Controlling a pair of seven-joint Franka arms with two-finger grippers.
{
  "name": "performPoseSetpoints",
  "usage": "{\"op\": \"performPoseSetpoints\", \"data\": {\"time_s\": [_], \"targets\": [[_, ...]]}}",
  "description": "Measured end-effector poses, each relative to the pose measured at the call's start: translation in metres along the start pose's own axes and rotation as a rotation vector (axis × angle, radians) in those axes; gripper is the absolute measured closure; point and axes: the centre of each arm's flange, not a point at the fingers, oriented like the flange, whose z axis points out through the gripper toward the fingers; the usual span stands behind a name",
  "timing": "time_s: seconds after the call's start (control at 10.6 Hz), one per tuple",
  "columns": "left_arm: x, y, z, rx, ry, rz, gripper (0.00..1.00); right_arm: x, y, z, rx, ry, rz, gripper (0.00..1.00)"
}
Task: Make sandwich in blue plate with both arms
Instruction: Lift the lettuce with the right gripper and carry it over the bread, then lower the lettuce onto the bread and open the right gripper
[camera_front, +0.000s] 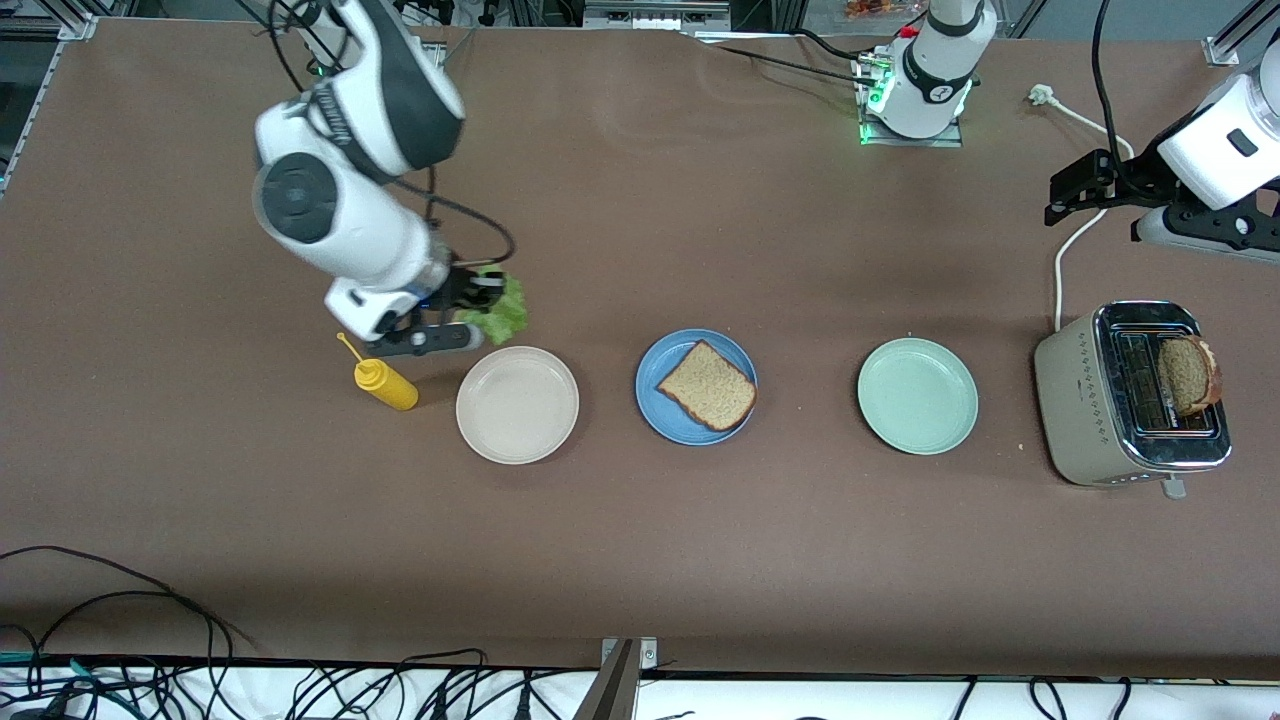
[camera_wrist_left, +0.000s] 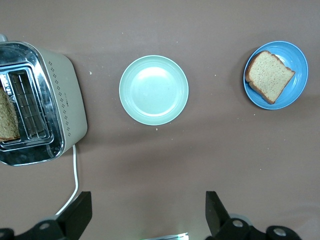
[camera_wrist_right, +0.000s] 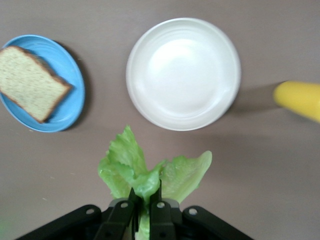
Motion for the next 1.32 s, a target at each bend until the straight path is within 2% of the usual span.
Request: {"op": "performPoseSetpoints", "data": {"time_s": [0.38, 0.66, 0.85, 1.32], "targets": [[0.000, 0.000, 0.000, 0.000, 0.001, 0.000, 0.00, -0.017, -0.131, 0.040, -0.004, 0.017, 0.175, 0.90], [0.000, 0.001, 0.000, 0.000, 0.001, 0.001, 0.00, -0.031, -0.200, 0.093, 0.006, 0.076, 0.279, 0.90], [0.000, 0.003, -0.002, 0.001, 0.004, 0.006, 0.00, -0.031, -0.223, 0.123, 0.048, 0.126, 0.356, 0.90], [0.000, 0.001, -0.011, 0.002, 0.025, 0.002, 0.00, -0.014, -0.257, 0.162, 0.198, 0.232, 0.519, 0.90]]}}
